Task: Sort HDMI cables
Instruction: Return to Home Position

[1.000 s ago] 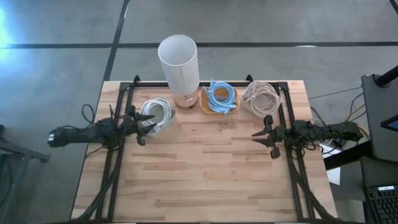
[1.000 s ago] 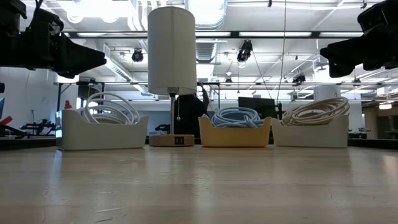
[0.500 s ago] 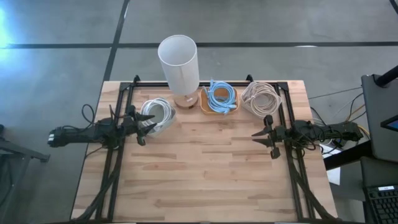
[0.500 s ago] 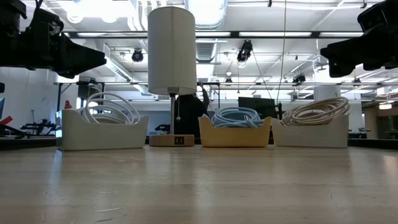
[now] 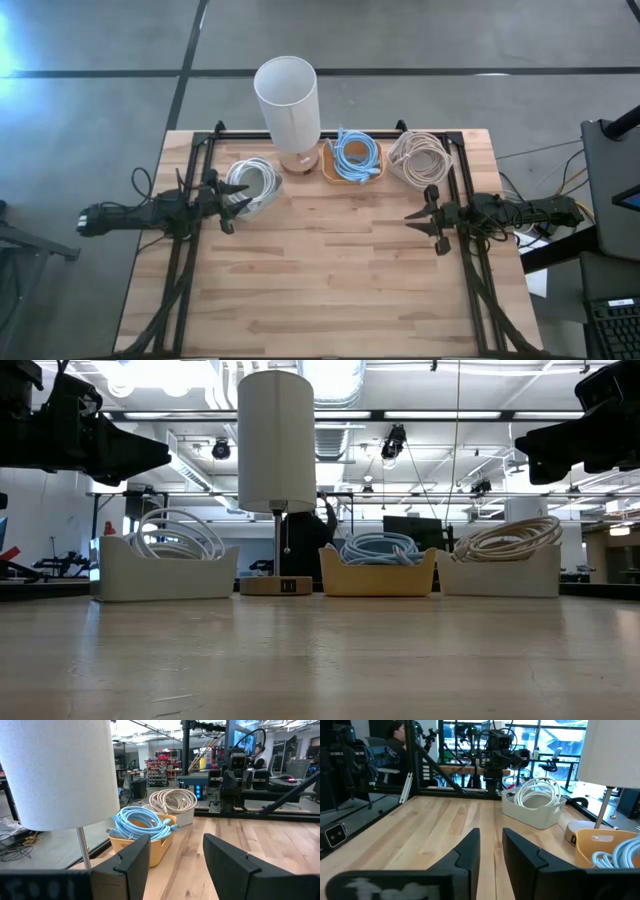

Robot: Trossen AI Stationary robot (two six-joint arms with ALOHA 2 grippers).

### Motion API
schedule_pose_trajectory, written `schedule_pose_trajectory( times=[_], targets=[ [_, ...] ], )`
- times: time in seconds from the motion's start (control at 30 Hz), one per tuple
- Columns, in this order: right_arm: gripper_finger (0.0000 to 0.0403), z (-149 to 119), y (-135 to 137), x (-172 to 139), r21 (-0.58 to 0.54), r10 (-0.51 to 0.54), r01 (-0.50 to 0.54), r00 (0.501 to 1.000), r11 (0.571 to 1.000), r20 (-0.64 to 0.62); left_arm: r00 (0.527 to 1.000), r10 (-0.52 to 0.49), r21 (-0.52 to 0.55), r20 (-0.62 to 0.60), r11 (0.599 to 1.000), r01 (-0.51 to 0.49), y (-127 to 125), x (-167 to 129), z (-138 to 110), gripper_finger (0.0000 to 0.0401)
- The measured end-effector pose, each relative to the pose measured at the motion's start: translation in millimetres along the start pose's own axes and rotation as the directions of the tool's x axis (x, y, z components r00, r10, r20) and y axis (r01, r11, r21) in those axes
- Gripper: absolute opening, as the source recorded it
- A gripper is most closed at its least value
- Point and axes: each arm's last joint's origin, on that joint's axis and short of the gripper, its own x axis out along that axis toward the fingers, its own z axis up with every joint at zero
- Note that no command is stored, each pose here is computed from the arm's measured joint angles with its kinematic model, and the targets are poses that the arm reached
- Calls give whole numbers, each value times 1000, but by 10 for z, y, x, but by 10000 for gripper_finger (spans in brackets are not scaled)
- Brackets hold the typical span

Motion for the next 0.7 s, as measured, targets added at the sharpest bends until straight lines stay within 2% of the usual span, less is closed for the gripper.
schedule_pose_trajectory(
  times=[0.37, 0.7],
  targets=[
    [91, 0, 0, 0, -1, 0, 0, 1000, 1000, 0, 1000, 0, 0, 0, 1000, 0, 0, 0, 0, 193],
    [72, 0, 0, 0, -1, 0, 0, 1000, 1000, 0, 1000, 0, 0, 0, 1000, 0, 0, 0, 0, 193]
  ],
)
